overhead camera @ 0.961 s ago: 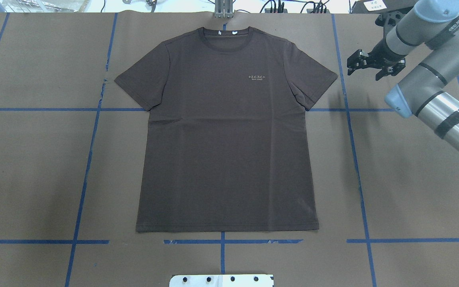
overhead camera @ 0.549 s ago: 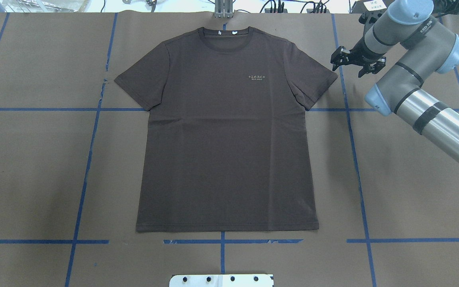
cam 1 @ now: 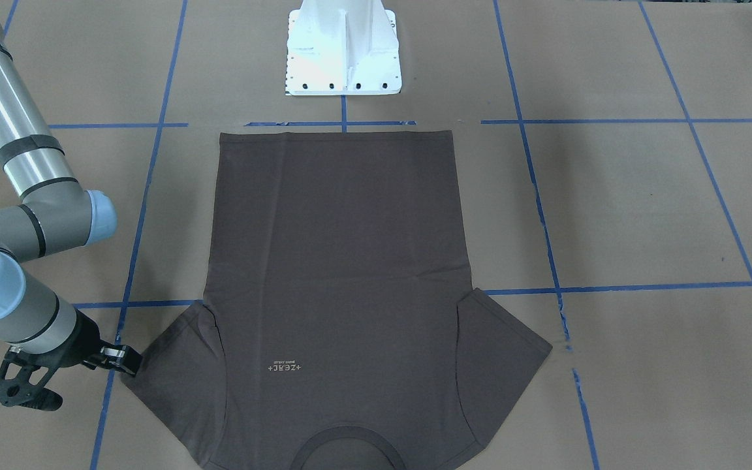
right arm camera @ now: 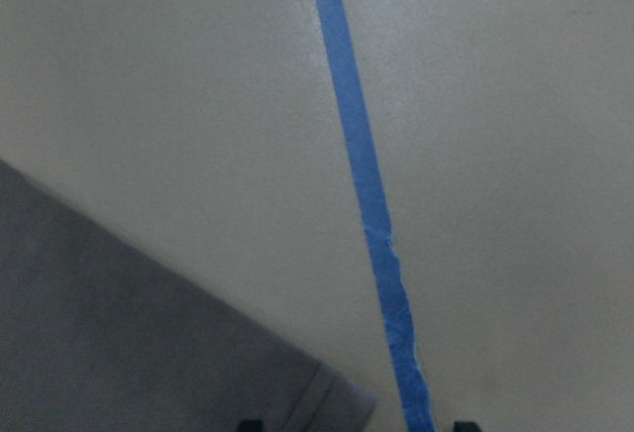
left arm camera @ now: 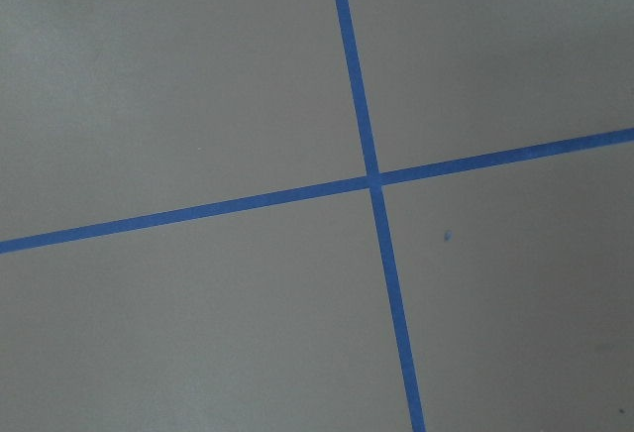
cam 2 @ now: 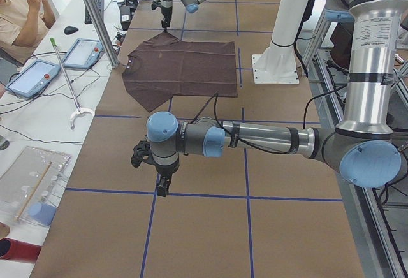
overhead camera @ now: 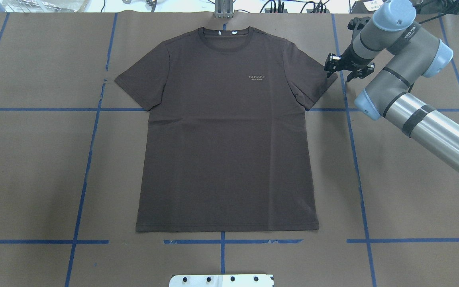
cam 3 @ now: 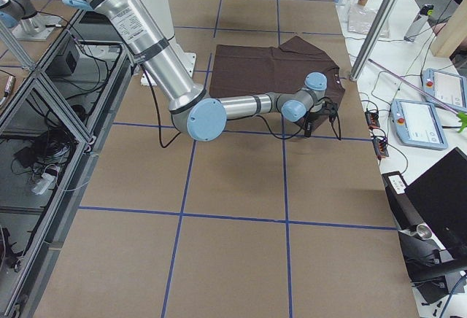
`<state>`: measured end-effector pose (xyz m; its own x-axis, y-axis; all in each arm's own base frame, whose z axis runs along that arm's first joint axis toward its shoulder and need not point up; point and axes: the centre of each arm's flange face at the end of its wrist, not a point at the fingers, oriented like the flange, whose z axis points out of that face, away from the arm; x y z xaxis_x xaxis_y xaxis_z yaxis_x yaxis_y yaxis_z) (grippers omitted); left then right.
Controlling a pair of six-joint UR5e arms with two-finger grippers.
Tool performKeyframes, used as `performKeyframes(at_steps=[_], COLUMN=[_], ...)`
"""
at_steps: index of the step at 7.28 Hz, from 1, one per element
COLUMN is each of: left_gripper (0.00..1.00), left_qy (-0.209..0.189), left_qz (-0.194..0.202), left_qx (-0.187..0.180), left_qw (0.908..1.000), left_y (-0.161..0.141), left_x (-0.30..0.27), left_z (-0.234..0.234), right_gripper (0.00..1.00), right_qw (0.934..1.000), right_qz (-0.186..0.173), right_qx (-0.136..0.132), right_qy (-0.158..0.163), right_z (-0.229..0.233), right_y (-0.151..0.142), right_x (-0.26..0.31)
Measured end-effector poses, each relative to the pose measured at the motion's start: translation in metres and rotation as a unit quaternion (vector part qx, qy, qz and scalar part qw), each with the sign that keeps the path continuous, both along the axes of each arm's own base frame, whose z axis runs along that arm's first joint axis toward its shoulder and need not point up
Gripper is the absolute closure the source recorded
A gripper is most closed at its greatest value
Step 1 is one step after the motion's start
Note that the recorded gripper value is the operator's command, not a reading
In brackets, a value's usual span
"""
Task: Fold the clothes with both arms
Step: 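Move the right gripper over the sleeve nearest it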
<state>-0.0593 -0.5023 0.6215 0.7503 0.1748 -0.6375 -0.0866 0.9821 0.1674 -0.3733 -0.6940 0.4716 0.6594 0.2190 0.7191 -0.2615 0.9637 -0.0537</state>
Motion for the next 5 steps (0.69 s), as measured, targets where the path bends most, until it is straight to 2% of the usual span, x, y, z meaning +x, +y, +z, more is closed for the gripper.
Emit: performKeyframes(at_steps=[1, 2, 3, 5], left_gripper=[0.0, 0.0, 0.0, 0.0], left_qy=[0.0, 0.0, 0.0, 0.0], left_qz=[0.0, 0.0, 0.0, 0.001], left_qx=[0.0, 0.0, 0.0, 0.0], left_qw=[1.0, 1.0, 1.0, 1.0], left_y=[0.0, 0.0, 0.0001, 0.0001], left_x=[0.0, 0.0, 0.0, 0.0], left_z=[0.0, 0.0004, 0.0006, 0.0006], right_gripper=[0.51, 0.69, 1.0, 1.0], right_qw=[1.0, 1.0, 0.9999, 0.9999], right_qz=[0.002, 0.002, 0.003, 0.003], right_qx=[0.001, 0.001, 0.001, 0.002], right_qy=[0.006, 0.009, 0.01, 0.009], right_z=[-0.0004, 0.0002, 0.0005, -0.0021], right_y=[-0.0025, -0.0039, -0.0046, -0.0057], right_x=[-0.0051, -0.0076, -0.0082, -0.0092])
